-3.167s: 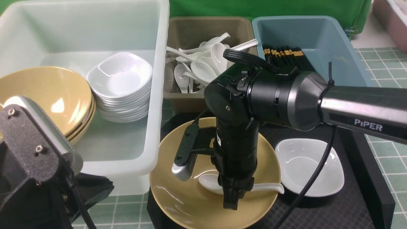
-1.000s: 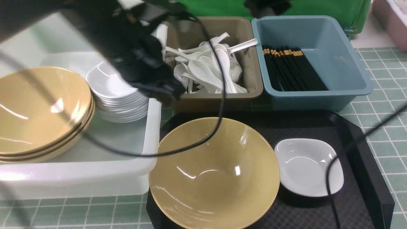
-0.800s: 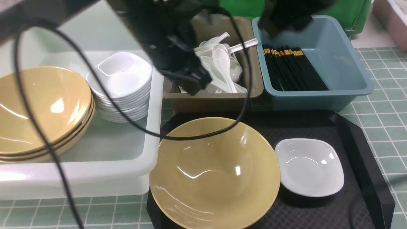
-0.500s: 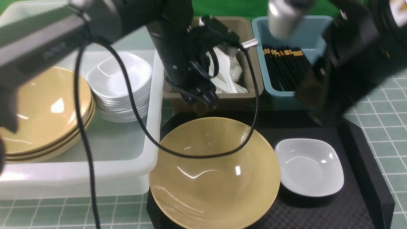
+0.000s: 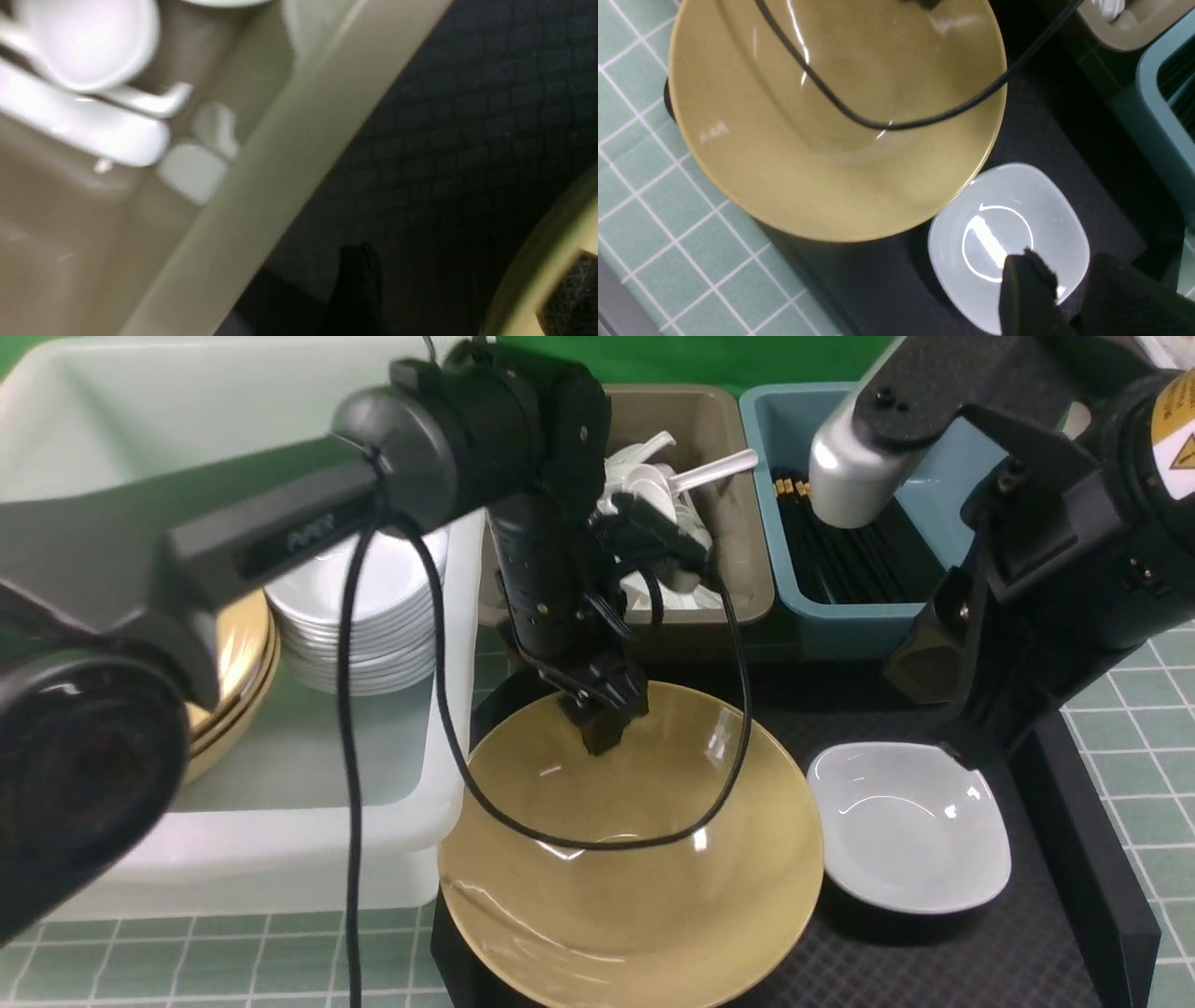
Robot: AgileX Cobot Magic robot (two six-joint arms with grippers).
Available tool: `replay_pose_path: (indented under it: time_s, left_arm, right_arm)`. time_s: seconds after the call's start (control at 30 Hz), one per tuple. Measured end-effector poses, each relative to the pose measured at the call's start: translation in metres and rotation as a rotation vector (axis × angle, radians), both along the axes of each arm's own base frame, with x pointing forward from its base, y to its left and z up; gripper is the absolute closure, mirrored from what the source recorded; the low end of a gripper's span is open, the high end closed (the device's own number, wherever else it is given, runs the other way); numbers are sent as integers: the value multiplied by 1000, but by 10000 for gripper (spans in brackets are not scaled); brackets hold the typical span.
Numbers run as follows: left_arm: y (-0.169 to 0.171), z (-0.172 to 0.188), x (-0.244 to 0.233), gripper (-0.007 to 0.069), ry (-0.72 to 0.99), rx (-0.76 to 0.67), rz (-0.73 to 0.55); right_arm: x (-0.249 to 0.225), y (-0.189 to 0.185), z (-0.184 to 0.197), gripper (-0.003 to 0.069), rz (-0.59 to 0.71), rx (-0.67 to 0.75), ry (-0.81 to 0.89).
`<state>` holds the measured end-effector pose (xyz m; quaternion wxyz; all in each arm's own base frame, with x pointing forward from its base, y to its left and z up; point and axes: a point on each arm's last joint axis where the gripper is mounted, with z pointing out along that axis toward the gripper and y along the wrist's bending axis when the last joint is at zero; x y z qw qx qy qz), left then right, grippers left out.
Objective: On blue table put chopsticks spoon bowls plates into blue grey white boxes.
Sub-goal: 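Grasp the large bowl on the tray by its rim, then place the tan bowl onto the bowl stack in the left bin with the left gripper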
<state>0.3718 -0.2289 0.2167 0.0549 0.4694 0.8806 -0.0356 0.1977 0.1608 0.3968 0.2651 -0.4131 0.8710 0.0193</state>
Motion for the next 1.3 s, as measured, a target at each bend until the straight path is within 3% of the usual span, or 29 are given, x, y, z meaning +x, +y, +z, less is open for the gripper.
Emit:
replay_pose_path:
  time_s: [0.2, 0.33, 0.4, 0.63, 0.83, 1.03, 1.13, 1.3]
  left_arm:
    - [-4, -7, -4, 440, 81, -31, 66]
    - [-6, 6, -9, 555, 98, -81, 126]
    - [-6, 25, -14, 606, 57, -111, 134]
    - [14, 83, -26, 619, -80, -175, 174]
    - [58, 132, -33, 619, -108, -343, 306]
    - [168, 154, -57, 620, -125, -460, 606]
    - [208, 161, -75, 620, -178, -499, 720]
    - [291, 169, -126, 619, -338, -500, 1019]
  right_arm:
    - [3, 2, 2, 440, 29, 11, -42]
    - [3, 3, 3, 498, 33, 19, -54]
    - [3, 3, 4, 592, 38, 23, -62]
    - [-1, 10, 15, 624, 109, 37, -120]
    - [-16, 39, 45, 624, 258, 87, -203]
    - [-17, 82, 58, 624, 376, 113, -243]
    - [-12, 94, 56, 624, 390, 117, -250]
    - [0, 117, 56, 624, 407, 150, -288]
